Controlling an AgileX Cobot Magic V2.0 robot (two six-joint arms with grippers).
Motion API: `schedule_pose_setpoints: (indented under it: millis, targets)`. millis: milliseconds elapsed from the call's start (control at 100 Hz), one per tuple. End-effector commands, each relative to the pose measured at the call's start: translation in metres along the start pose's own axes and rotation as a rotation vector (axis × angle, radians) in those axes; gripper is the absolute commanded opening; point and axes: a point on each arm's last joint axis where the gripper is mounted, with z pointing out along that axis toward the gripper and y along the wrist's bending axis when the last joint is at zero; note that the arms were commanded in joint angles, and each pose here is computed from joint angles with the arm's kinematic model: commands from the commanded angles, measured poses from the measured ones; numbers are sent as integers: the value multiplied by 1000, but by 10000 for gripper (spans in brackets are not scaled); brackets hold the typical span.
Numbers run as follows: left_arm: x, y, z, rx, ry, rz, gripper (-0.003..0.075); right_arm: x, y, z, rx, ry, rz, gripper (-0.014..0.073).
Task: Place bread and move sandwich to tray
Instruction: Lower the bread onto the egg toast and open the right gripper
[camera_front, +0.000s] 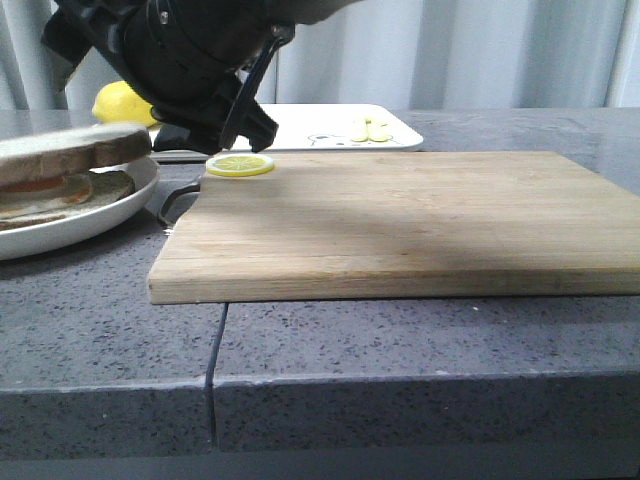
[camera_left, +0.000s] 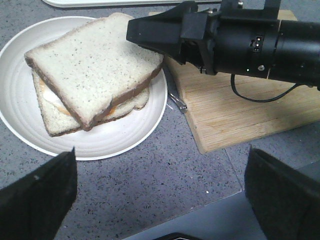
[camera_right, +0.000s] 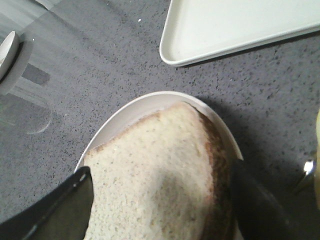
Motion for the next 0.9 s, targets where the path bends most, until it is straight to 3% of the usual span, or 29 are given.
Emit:
schedule_pose_setpoints:
  millis: [0,440,650,890]
  targets:
    - [-11,-5,-5,30,-77,-11,618,-27,27,-28,-77,-83,-36,566]
    - [-11,-5,-5,30,-77,-11,618,-67,42,-76,-92,-250,-169,566]
    - [-11,-5,-5,30,-77,-11,618,-93,51,-119,-116,-373,-374,566]
    - [-11,-5,-5,30,-77,-11,618,-118,10,-177,-6,-489,-477,566]
